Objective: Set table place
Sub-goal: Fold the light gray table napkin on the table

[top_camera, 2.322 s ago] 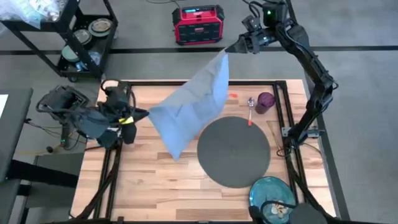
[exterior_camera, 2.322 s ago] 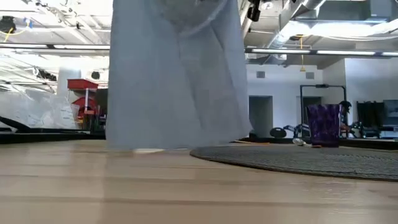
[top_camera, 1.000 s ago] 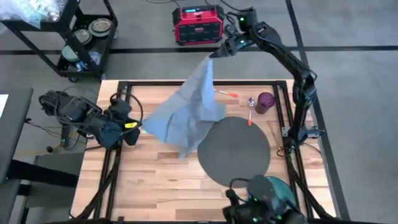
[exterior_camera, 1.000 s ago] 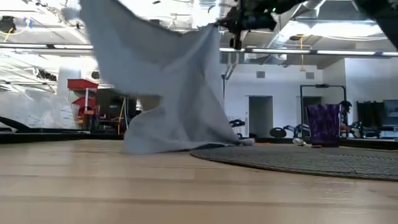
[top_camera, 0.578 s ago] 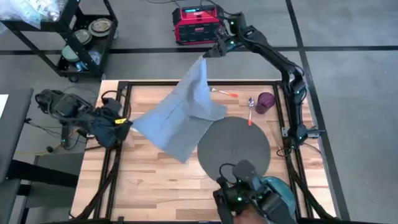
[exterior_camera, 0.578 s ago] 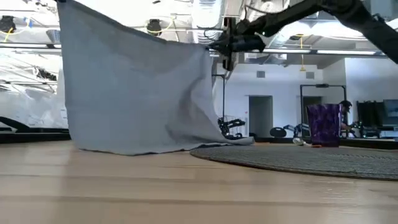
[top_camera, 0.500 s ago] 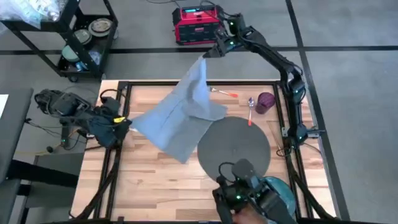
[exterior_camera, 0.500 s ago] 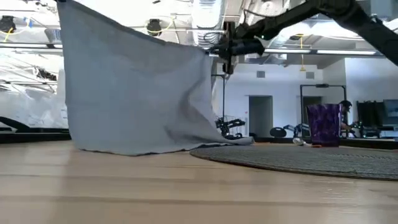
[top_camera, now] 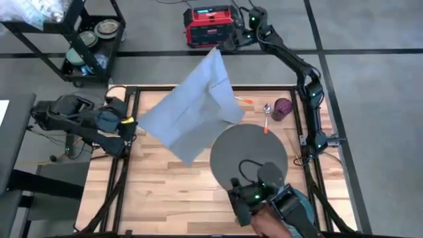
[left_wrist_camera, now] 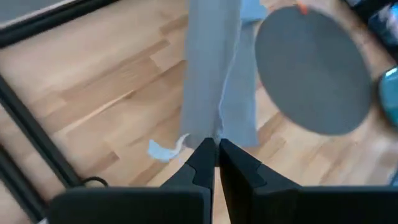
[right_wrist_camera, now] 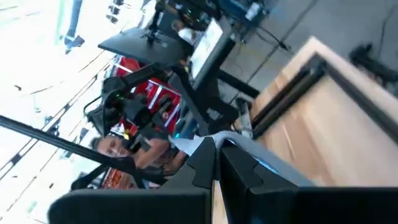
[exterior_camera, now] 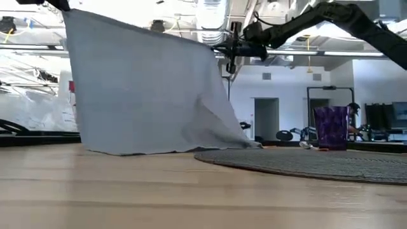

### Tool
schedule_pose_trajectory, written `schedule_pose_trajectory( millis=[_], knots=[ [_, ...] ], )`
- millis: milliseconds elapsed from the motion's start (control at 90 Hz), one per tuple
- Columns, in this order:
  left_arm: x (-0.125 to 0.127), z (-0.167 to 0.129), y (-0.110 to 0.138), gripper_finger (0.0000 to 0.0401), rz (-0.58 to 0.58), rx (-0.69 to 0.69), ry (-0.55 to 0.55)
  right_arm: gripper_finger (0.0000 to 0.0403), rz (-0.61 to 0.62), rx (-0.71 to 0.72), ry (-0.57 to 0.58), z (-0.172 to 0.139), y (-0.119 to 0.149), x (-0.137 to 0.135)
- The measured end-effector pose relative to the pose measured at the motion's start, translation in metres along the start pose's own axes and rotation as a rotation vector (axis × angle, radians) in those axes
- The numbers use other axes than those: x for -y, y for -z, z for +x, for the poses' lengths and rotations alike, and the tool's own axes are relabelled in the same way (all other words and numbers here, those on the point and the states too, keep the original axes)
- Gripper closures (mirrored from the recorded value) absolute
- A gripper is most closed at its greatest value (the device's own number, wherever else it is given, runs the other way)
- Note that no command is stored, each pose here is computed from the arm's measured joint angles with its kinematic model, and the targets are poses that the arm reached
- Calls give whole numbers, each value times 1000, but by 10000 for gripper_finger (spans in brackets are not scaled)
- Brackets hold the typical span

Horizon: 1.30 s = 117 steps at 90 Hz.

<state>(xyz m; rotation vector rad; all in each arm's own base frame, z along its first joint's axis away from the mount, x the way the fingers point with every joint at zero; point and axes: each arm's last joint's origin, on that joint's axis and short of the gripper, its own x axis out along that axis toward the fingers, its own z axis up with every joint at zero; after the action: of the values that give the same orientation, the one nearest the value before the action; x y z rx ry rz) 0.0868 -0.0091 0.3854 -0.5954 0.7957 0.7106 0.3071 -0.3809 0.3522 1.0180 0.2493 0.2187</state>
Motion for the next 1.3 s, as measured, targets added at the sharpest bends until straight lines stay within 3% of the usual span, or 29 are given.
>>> schedule_pose_trajectory(
  millis=[200, 322, 733, 1000, 1156, 1300],
  knots=[
    [17, 13, -2, 401, 87, -6, -65, 403, 8, -23, 112, -12, 14, 5],
    [25, 15, -5, 401, 71, 27, -35, 403, 19, -41, 178, -16, 21, 10],
    [60, 38, -10, 401, 97, 28, -20, 403, -72, -166, 379, -13, 50, -20],
    [85, 50, 1, 401, 128, -24, -3, 403, -104, -226, 481, -23, 61, -36],
    [100, 58, 12, 401, 160, -58, -18, 403, -53, -290, 540, -24, 74, -23],
    [109, 93, 36, 401, 177, -123, -42, 403, 18, -349, 551, -22, 93, 2]
  ],
)
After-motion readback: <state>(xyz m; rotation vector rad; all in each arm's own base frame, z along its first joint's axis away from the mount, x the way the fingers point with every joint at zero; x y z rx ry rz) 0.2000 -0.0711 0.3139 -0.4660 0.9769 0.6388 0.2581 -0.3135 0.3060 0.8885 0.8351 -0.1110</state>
